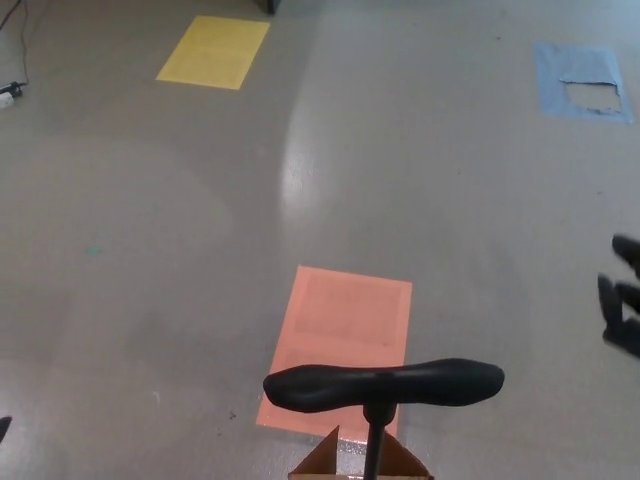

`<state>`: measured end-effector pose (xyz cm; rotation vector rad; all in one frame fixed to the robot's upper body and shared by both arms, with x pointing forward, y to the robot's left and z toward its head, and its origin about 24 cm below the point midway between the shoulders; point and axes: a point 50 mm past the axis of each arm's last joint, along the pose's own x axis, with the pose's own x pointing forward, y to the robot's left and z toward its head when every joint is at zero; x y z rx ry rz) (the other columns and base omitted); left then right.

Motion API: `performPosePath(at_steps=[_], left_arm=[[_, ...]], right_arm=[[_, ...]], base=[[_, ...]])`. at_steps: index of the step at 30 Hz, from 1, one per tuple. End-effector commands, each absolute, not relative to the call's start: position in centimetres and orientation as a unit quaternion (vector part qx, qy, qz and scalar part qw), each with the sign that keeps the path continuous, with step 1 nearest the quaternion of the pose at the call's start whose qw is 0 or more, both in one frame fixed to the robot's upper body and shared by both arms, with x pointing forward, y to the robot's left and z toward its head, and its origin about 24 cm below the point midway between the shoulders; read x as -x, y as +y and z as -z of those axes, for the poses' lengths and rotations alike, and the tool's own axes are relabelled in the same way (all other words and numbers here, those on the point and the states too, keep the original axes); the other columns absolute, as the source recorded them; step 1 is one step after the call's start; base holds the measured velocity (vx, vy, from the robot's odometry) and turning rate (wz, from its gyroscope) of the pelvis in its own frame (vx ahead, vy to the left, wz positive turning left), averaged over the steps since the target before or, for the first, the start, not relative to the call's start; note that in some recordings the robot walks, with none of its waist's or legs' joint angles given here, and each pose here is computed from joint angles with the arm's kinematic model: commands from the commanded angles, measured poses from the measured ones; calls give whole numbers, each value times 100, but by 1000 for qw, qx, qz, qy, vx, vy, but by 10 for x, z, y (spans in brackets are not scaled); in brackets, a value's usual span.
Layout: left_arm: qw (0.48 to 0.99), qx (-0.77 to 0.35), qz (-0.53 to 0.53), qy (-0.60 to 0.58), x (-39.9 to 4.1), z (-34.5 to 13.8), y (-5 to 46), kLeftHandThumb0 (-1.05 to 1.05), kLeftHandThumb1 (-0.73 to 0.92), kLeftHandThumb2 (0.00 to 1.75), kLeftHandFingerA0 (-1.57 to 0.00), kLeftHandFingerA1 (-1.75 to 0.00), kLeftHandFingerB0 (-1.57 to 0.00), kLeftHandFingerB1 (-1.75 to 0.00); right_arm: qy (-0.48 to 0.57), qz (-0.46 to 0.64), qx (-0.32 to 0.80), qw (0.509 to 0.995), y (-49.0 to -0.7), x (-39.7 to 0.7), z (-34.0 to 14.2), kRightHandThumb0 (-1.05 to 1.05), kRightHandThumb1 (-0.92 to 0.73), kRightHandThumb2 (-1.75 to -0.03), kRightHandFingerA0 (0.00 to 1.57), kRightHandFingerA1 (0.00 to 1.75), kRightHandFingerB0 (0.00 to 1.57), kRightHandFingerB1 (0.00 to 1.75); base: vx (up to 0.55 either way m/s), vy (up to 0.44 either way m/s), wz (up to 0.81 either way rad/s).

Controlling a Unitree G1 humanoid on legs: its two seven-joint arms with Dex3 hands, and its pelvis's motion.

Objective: An air pump is kept on top of a storage box on the floor and the robot uses its right hand to press down on the handle of the pump to compress it

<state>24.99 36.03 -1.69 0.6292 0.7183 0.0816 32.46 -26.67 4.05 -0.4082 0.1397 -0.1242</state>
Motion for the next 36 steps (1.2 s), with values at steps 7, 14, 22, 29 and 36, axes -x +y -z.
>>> performPosePath(at_steps=[7,14,22,29,36], left_arm=[[917,-270,-68,286,-272,-18,372,-80,83,108,-6,-24,-5,-15],[917,-270,-66,286,-266,-11,371,-78,84,110,-7,-26,-6,-17],[911,-273,-61,304,-257,-2,371,-76,81,110,-6,-31,-5,-21],[916,-257,-61,302,-253,1,372,-77,80,108,-4,-33,-6,-22],[918,-253,-60,300,-251,3,371,-79,80,110,-5,-35,-5,-22]], right_arm=[[-533,-51,271,800,-263,-204,-390,-82,-70,-106,8,40,7,35],[-521,-195,352,752,-211,-184,-405,-89,-77,-113,9,24,8,17],[-468,-324,412,711,-171,-169,-396,-90,-79,-117,9,20,8,16],[-430,-412,422,684,-135,-170,-371,-92,-81,-116,0,9,0,9],[-438,-428,421,669,-103,-181,-347,-92,-84,-119,0,12,0,12]], base=[[0,0,0],[0,0,0],[0,0,0],[0,0,0],[0,0,0]])
